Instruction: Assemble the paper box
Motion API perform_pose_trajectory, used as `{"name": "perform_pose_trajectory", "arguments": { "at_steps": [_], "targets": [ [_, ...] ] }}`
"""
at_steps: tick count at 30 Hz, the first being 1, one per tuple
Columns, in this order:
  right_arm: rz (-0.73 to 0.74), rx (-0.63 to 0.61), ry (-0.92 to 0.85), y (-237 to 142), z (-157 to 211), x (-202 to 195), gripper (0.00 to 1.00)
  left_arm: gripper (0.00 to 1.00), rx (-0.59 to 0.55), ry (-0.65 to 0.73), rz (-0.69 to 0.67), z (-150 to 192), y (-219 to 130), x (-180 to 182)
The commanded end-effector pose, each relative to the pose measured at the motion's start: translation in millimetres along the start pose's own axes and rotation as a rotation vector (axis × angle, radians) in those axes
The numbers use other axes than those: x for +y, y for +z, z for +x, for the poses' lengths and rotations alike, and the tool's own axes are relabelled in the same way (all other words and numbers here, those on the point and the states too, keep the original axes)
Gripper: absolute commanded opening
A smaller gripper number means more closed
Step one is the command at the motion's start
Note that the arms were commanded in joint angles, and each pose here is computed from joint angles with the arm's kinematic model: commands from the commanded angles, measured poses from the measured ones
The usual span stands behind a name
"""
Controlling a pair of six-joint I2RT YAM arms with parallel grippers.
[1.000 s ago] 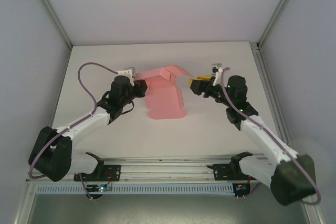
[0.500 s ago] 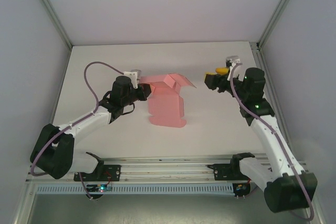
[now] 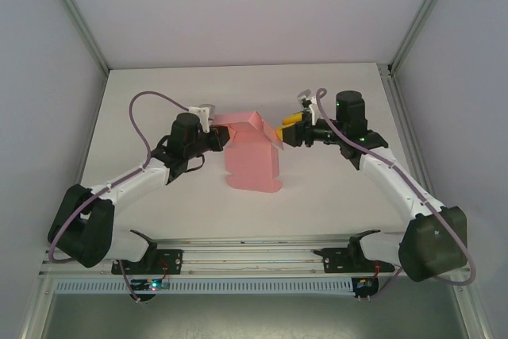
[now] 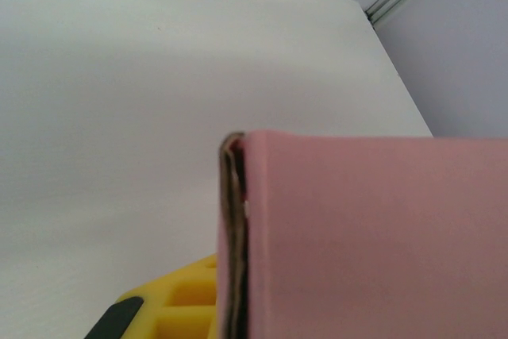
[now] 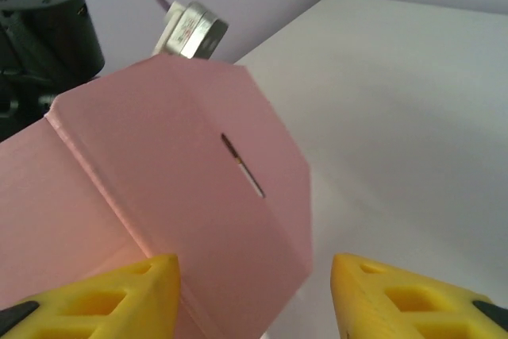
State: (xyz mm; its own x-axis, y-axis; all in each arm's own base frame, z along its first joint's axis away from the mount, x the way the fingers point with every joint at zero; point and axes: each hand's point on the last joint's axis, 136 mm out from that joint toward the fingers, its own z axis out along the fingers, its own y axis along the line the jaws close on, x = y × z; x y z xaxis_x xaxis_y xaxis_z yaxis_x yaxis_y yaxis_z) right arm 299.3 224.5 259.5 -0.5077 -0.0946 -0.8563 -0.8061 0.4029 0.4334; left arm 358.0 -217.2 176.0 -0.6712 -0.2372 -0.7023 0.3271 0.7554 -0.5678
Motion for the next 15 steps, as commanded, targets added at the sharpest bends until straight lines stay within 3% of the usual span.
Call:
{"name": "perform_pose_trajectory", "arguments": {
  "at_steps": [1, 8, 15],
  "targets": [
    [-0.083, 0.027, -0.043, 11, -2, 15, 0.53, 0.00, -0.026, 0.007, 0.003, -15, 2, -4],
    [-0.080, 0.066, -0.085, 36, 3, 23, 0.53, 0.00, 0.005, -0.022, -0.020, -12, 11, 2],
    [0.259, 0.102, -0.238, 40, 3, -2, 0.56, 0.00, 0.059, -0.036, -0.012, -4, 17, 2]
  ]
}}
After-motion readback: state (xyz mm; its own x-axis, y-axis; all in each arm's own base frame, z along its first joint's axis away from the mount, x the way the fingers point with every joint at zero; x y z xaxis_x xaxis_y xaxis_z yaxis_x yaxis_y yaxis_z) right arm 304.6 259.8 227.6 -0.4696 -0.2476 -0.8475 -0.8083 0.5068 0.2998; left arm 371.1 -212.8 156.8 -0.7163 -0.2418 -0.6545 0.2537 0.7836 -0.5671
